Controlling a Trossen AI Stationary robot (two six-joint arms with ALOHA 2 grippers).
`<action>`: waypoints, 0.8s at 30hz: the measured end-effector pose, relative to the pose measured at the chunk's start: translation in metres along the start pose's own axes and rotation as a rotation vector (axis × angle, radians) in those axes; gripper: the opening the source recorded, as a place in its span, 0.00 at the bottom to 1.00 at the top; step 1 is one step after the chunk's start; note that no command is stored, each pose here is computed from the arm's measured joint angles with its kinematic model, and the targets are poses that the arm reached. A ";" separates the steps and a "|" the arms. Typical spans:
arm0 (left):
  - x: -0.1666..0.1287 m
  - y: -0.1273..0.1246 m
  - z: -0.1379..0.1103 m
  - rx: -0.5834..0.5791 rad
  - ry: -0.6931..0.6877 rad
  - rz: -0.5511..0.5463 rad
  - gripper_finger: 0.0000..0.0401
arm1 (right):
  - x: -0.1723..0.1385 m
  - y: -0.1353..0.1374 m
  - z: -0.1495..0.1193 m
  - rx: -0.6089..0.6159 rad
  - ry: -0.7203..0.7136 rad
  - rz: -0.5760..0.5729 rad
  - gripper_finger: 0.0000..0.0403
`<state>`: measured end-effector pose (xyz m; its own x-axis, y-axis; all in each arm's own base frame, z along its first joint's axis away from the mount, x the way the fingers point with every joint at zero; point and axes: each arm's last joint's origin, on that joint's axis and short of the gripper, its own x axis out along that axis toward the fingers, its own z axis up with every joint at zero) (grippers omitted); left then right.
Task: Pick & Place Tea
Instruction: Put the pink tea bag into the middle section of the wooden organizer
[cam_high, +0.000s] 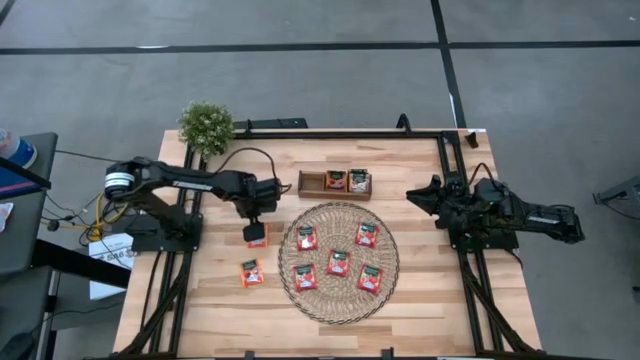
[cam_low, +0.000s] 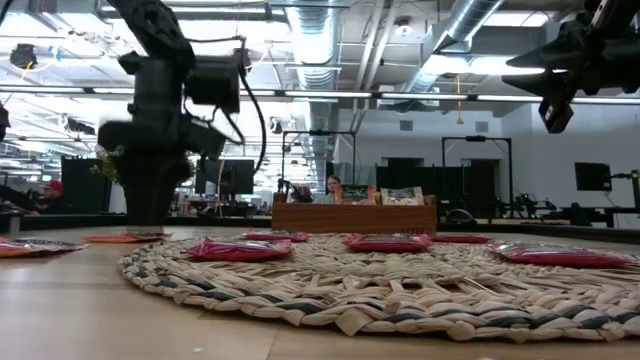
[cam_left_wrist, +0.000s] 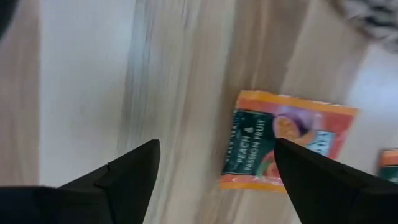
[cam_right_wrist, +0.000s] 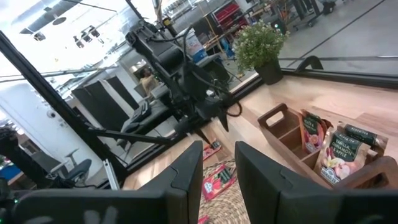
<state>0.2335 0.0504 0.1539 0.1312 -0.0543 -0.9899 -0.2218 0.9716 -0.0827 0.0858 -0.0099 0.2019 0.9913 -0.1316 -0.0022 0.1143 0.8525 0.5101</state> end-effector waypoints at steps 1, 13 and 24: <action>0.004 0.001 0.001 -0.003 0.016 0.001 0.77 | 0.000 0.000 0.000 0.000 0.000 0.000 0.22; 0.024 0.006 0.006 -0.019 0.077 0.022 0.76 | 0.000 0.000 0.000 -0.001 0.004 0.000 0.22; 0.025 0.006 0.005 -0.046 0.087 0.030 0.43 | 0.000 -0.001 -0.002 -0.002 0.018 -0.008 0.22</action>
<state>0.2400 0.0564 0.1292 0.0400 -0.0468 -0.9981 -0.2689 0.9615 -0.0559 0.0857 -0.0098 0.1999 0.9914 -0.1293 -0.0223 0.1226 0.8526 0.5080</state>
